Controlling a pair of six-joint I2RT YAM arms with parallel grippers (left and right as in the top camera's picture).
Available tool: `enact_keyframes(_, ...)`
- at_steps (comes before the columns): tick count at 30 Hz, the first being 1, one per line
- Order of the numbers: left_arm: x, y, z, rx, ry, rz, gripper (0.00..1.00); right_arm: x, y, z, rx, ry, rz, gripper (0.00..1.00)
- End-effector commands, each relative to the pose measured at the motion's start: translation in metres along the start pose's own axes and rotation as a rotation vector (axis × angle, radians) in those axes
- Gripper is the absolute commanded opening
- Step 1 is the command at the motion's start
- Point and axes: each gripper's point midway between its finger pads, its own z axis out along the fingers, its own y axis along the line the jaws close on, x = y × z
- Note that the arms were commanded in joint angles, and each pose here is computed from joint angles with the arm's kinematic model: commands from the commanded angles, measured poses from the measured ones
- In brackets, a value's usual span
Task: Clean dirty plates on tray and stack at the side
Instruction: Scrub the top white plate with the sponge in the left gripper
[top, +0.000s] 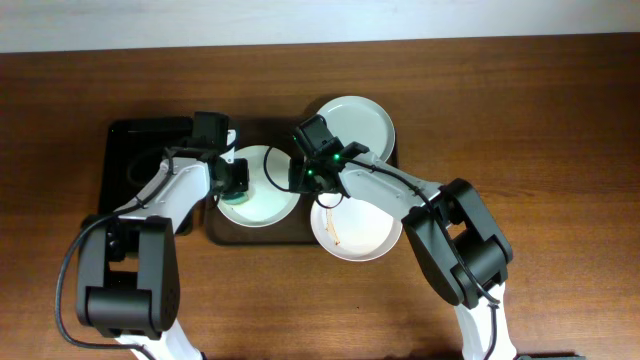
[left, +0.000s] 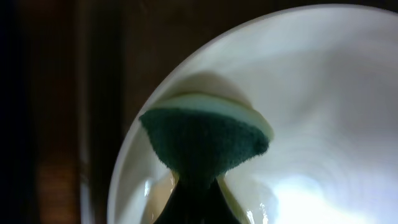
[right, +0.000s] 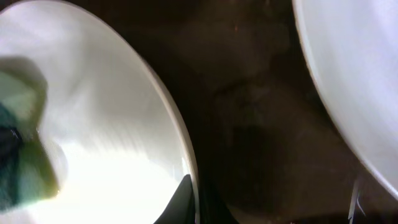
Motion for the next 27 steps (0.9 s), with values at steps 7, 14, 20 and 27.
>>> enact_keyframes(7,0.035,-0.065,-0.002,0.254,0.106,0.253,0.01,-0.002,-0.013,0.004,0.040,-0.003,0.023,0.04)
enact_keyframes(14,-0.017,-0.049,0.013,0.123,-0.094,0.213,0.01,-0.002,-0.013,0.004,0.040,-0.003,0.023,0.04)
enact_keyframes(20,0.035,-0.021,0.049,-0.008,0.140,0.024,0.01,-0.003,-0.012,0.004,0.037,-0.007,0.022,0.04)
enact_keyframes(27,0.009,0.022,-0.003,-0.056,0.266,-0.097,0.01,-0.003,-0.012,0.004,0.037,-0.006,0.022,0.04)
